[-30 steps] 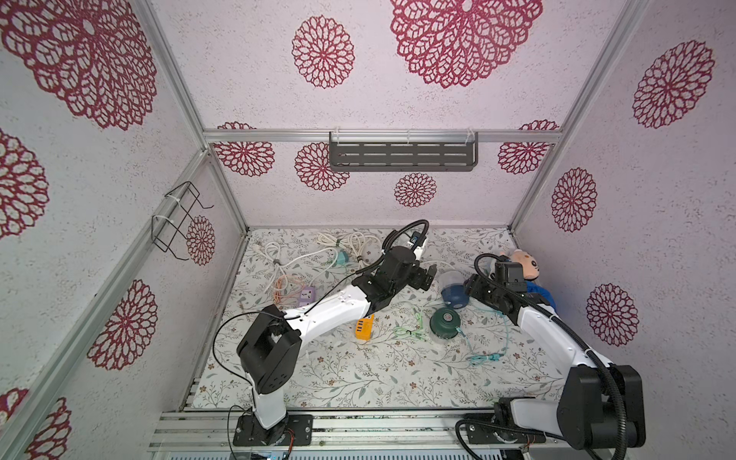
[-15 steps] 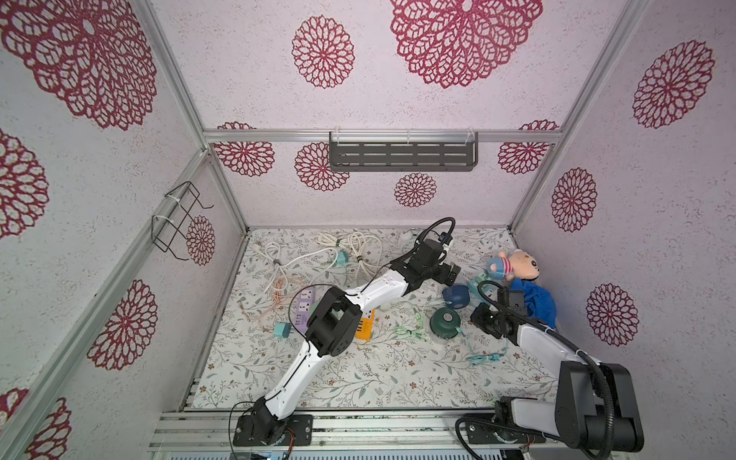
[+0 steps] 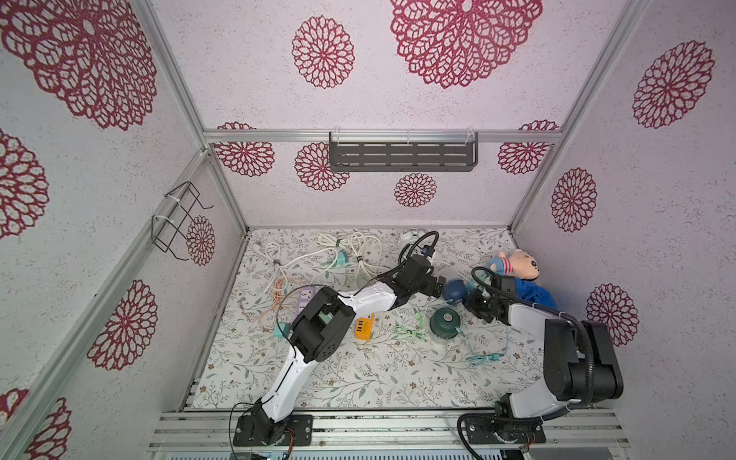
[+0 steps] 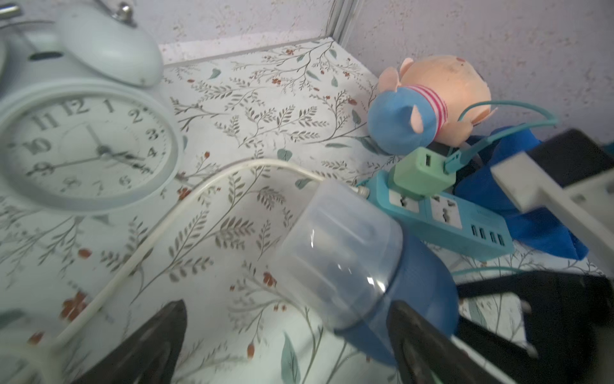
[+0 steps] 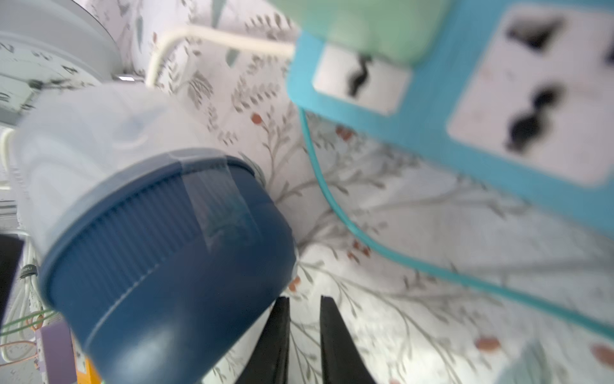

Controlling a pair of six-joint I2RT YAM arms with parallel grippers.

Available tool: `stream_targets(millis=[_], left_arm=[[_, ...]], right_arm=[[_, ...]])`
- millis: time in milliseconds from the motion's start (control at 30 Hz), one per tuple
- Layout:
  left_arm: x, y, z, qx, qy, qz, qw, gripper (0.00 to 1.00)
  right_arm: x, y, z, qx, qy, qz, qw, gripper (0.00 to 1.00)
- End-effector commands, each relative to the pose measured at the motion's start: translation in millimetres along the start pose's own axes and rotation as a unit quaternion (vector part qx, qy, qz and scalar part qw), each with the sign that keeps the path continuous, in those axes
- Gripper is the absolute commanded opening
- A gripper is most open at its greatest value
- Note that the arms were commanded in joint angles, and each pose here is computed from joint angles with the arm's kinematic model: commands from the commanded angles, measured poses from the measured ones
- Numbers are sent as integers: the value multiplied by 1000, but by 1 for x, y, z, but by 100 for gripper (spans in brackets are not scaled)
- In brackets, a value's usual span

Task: Charge the cordless meat grinders
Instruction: Pick up the cordless meat grinder at the center of the board.

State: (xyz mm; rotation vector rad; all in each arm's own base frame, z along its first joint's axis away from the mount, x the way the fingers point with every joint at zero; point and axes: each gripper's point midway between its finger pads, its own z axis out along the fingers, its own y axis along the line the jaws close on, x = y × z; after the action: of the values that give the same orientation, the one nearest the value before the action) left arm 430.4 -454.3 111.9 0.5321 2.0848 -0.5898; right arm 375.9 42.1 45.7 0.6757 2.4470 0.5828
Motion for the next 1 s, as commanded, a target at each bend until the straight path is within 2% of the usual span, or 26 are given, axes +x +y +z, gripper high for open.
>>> stream_targets(millis=[0,67,267,400,467,500,600,667,733,833,967], left_arm=[[-39,-10,-36,19,-60,-28,998,96],[-23,-16,-47,24,-45,-28,998,92],[13,-31,-64,29,-24,-34,999,90],[-2,-35,-88,12,-48,-14,999,91],[-11,-29,-100,-11,-48,23,999,97],[-17,-24,-104,-26,-47,45,998,100],[-26,7,-110,-78,-9,107,991,97],[-32,40,-113,-105,14,109,988,98],[-39,64,-114,-121,14,107,987,98],[-42,93,-109,-150,34,136,979,97],[-38,106,-94,-131,58,178,973,97]], right_arm=[[-16,21,6,-23,-12,-12,1000,22],[-19,29,13,-26,-7,-18,999,25],[-19,63,35,-34,9,-50,998,31],[-22,85,45,-35,12,-69,997,37],[-24,92,49,-36,15,-75,996,44],[-27,94,50,-37,15,-77,996,47],[-33,100,52,-36,14,-85,996,53],[-39,104,53,-35,13,-89,995,54],[-44,108,56,-33,12,-92,995,54],[-49,115,63,-38,18,-97,994,54],[-49,128,76,-41,34,-109,993,54]])
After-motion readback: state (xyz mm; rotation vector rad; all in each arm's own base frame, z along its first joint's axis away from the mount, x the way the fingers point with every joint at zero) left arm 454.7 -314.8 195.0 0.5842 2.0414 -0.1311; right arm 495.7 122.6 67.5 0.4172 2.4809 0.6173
